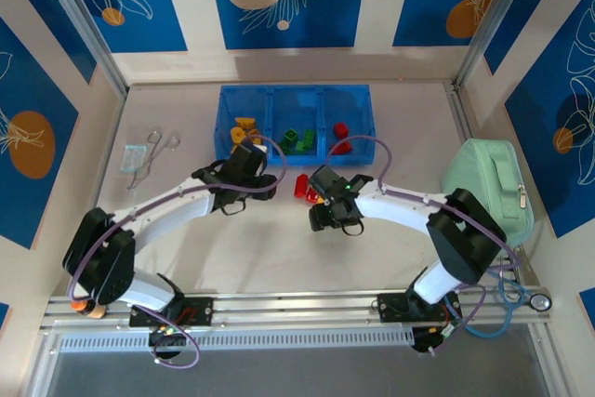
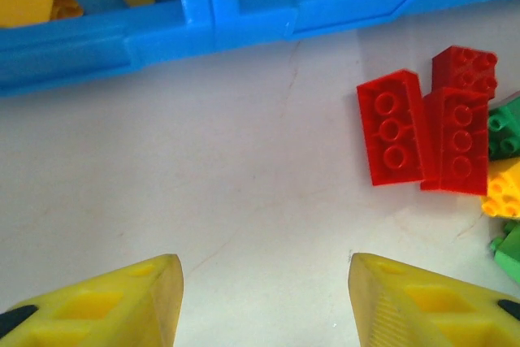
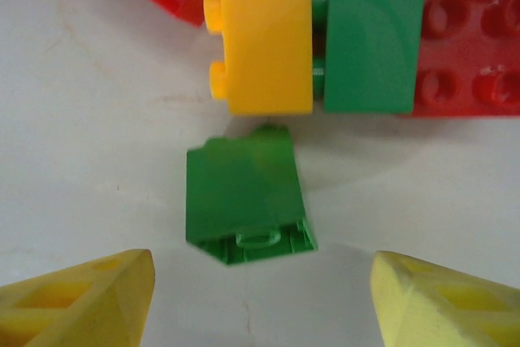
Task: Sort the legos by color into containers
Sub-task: Pick up the lego from the center of the table, then place the lego in the container.
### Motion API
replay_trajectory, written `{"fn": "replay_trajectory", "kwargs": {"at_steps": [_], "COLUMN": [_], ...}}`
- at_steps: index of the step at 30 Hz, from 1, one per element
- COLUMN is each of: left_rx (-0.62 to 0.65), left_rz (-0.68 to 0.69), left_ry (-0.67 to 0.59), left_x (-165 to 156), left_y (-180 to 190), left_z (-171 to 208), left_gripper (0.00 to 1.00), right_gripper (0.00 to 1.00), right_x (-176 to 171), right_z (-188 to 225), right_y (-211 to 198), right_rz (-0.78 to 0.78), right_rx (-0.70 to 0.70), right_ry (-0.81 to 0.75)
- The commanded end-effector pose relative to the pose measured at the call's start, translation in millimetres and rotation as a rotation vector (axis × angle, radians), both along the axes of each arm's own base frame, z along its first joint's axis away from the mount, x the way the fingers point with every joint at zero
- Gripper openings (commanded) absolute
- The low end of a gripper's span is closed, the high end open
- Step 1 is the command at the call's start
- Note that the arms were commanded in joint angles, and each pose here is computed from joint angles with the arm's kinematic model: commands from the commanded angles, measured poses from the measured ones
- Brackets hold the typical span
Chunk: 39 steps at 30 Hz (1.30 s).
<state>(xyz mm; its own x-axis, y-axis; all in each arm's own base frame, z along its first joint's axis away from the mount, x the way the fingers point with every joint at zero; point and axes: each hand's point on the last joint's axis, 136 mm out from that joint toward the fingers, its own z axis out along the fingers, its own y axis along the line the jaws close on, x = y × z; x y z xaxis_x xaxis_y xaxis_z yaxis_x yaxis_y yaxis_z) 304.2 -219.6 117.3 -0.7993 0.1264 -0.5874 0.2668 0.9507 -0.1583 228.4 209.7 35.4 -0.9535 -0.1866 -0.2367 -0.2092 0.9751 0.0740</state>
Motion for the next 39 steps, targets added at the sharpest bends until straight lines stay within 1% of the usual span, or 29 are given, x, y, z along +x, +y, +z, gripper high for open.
{"fn": "replay_trajectory", "kwargs": {"at_steps": [1, 7, 9, 13, 16, 19, 22, 24, 27, 29, 34, 39], "left_rx": [-0.033, -0.038, -0.038, -0.043, -0.043, -0.048, -0.066, -0.114, -0.208, -0.235, -0.218, -0.21], "left_rz": [0.046, 0.079, 0.085, 0.096, 0.103, 0.11, 0.117, 0.096, 0.089, 0.106, 0.127, 0.14], "left_ry": [-0.034, -0.005, 0.002, 0.014, 0.014, 0.011, 0.003, -0.02, -0.052, -0.057, -0.04, -0.042], "left_x": [-6.0, -21.8, -25.3, -30.4, -32.6, -34.7, -38.0, -41.4, -50.2, -56.7, -74.8, -87.7], "left_y": [8.2, 21.6, 24.4, 28.1, 30.6, 33.1, 35.0, 29.7, 23.6, 26.0, 34.5, 42.3], "left_z": [3.8, -17.1, -22.5, -29.5, -31.0, -30.2, -29.0, -25.6, -19.9, -20.6, -29.3, -31.7], "left_gripper": [0.56, 0.56, 0.56, 0.56, 0.55, 0.55, 0.55, 0.55, 0.55, 0.55, 0.54, 0.54], "right_gripper": [0.69, 0.61, 0.53, 0.34, 0.27, 0.26, 0.26, 0.27, 0.27, 0.28, 0.3, 0.31], "right_x": [6.9, 5.7, 5.1, 5.6, 7.6, 11.8, 25.2, 39.1, 66.1, 87.4, 139.0, 187.0], "right_z": [-2.0, -14.9, -15.6, -10.9, 1.4, 20.8, 43.5, 57.5, 78.4, 90.4, 109.1, 111.7], "right_y": [0.3, 8.0, 9.9, 10.9, 15.1, 24.4, 36.4, 42.8, 52.0, 57.7, 68.1, 72.0], "right_rz": [0.004, 0.04, 0.048, 0.066, 0.088, 0.109, 0.119, 0.121, 0.116, 0.117, 0.122, 0.112], "right_rx": [-0.061, -0.129, -0.152, -0.213, -0.24, -0.227, -0.173, -0.139, -0.083, -0.066, -0.051, -0.053], "right_ry": [-0.016, -0.012, -0.015, -0.037, -0.066, -0.108, -0.159, -0.186, -0.219, -0.243, -0.278, -0.287]}}
